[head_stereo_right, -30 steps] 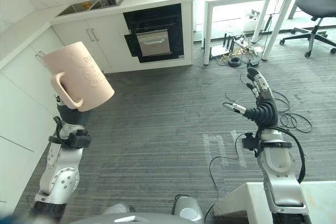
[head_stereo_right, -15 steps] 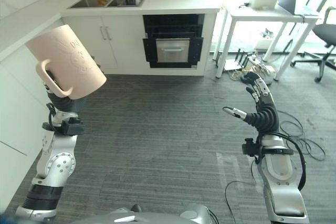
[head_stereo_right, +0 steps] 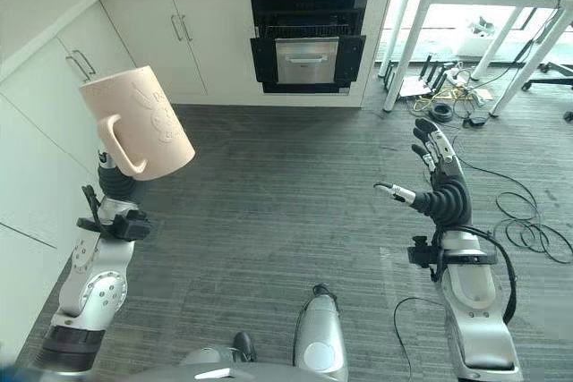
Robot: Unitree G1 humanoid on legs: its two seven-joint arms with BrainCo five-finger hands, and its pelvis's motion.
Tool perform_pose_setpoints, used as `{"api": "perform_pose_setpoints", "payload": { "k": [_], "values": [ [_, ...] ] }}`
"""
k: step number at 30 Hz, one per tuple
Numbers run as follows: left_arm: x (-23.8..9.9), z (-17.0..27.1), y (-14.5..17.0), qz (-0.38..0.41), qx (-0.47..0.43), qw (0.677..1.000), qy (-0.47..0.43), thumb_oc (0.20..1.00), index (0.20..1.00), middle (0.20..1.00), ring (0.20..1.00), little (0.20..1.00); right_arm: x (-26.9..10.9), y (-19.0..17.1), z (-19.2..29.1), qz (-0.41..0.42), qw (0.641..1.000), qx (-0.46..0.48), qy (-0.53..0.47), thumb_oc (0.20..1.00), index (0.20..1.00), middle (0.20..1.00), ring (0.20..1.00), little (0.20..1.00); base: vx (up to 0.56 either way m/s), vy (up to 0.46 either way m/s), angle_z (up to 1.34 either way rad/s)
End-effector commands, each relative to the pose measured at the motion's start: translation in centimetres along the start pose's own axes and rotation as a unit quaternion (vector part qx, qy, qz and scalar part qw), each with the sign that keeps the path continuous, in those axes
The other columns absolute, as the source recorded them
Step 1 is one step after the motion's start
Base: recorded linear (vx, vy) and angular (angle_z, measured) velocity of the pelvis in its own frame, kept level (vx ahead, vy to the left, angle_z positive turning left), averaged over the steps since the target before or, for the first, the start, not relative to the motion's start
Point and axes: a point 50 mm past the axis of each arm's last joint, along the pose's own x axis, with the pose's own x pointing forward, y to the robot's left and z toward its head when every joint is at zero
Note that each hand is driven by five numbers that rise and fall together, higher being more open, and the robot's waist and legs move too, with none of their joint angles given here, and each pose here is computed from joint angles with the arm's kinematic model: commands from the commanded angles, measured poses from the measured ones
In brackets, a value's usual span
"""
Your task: Place the dishes in the dishwasher.
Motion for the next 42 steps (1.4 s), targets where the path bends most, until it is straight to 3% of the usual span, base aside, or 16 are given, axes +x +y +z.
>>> {"api": "perform_pose_setpoints", "payload": {
  "k": [1, 7, 8, 19, 31, 36, 42],
  "values": [
    [1.0, 3.1, -1.4, -0.056, -0.003, 0.996, -0.072, 0.2, 0.2, 0.2, 0.2, 0.2, 1.2, -0.8, 1.9, -0.008, 0.997, -0.017, -0.072, 1.0, 1.0, 1.0, 1.0, 1.0, 0.38, -0.378, 0.59],
    [0.5, 3.0, -1.9, -0.066, -0.029, 0.994, -0.082, 0.2, 0.2, 0.2, 0.2, 0.2, 1.5, -1.1, 2.3, -0.015, 0.997, -0.03, -0.068, 1.0, 1.0, 1.0, 1.0, 1.0, 0.3, -0.282, 0.42],
    [-1.9, 2.5, 2.0, 0.066, 0.031, 0.995, -0.072, 0.2, 0.2, 0.2, 0.2, 0.2, 1.3, 1.9, 0.9, 0.056, 0.996, 0.041, -0.064, 1.0, 1.0, 1.0, 1.0, 1.0, 0.18, -0.206, 0.13],
    [-2.5, 2.0, 1.9, 0.07, 0.005, 0.995, -0.071, 0.2, 0.2, 0.2, 0.2, 0.2, 1.4, 0.5, 0.9, 0.052, 0.996, 0.042, -0.056, 1.0, 1.0, 1.0, 1.0, 1.0, 0.09, -0.137, 0.04],
    [-4.2, 1.6, 3.1, 0.077, -0.006, 0.996, -0.053, 0.2, 0.2, 0.2, 0.2, 0.2, 1.6, -0.1, 1.1, 0.052, 0.998, 0.016, -0.043, 1.0, 1.0, 1.0, 1.0, 1.0, 0.28, 0.219, 0.12],
    [-2.1, 1.9, 2.5, 0.042, 0.038, 0.998, -0.037, 0.2, 0.2, 0.2, 0.2, 0.2, 1.1, 0.7, 0.8, 0.031, 0.998, 0.042, -0.036, 1.0, 1.0, 1.0, 1.0, 1.0, 0.49, 0.402, -0.07],
    [-1.9, 2.0, 1.8, 0.031, 0.111, 0.993, -0.013, 0.2, 0.2, 0.2, 0.2, 0.2, 0.5, 1.2, 0.3, 0.017, 0.999, 0.041, -0.015, 1.0, 1.0, 1.0, 1.0, 1.0, 0.29, 0.162, 0.05]
  ]
}}
